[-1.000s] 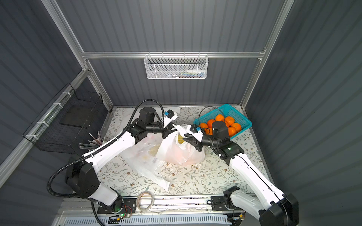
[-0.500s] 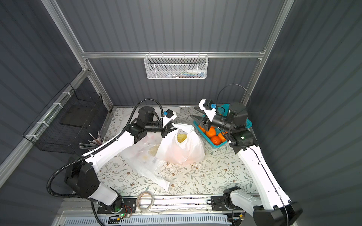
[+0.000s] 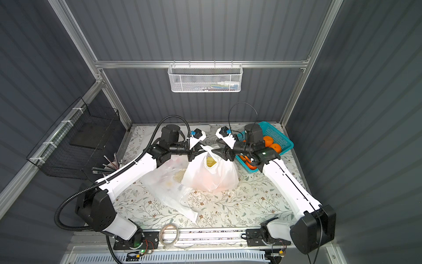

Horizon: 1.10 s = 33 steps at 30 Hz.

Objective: Place the oranges into plastic bags & tie knots
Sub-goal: Tie the plastic bag at the center of the board.

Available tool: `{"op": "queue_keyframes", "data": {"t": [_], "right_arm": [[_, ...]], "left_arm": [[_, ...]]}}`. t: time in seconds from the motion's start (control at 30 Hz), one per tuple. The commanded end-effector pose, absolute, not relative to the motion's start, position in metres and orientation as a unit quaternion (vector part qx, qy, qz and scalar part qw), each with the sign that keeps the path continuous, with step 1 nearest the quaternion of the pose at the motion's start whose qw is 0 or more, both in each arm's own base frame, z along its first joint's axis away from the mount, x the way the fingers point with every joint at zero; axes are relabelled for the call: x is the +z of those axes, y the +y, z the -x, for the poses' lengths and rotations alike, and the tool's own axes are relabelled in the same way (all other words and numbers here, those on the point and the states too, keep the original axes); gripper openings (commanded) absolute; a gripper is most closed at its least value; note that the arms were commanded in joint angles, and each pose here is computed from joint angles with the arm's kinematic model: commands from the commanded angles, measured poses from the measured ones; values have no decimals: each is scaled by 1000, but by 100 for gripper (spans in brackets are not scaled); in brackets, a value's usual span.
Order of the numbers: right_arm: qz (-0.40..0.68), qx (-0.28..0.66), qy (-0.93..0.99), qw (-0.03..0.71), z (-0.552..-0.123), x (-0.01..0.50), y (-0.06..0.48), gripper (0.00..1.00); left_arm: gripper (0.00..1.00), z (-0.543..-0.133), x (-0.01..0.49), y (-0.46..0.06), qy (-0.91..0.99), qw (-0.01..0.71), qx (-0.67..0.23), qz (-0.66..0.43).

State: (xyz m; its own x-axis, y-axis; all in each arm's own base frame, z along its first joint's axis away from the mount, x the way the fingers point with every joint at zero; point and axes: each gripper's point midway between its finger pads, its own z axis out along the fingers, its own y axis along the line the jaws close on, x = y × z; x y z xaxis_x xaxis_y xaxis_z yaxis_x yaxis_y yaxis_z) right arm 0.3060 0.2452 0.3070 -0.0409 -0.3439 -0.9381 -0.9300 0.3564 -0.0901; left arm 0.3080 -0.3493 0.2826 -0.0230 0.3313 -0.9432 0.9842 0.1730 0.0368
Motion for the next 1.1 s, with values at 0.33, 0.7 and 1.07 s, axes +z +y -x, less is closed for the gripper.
{"op": "queue_keyframes", "data": {"t": [0.33,0.7,1.07], "right_arm": [[495,268,694,449,-315,263,259,66],[493,286,700,431,-308,253,264,39],[469,207,729,453,-331,251,252,0]], "left_arm": [[0,-294,301,-343,600,459,-367,-543],[0,-295,305,-339,613,463,-359,-529],[0,-294,315,-336,635,461,-358,-506]]}}
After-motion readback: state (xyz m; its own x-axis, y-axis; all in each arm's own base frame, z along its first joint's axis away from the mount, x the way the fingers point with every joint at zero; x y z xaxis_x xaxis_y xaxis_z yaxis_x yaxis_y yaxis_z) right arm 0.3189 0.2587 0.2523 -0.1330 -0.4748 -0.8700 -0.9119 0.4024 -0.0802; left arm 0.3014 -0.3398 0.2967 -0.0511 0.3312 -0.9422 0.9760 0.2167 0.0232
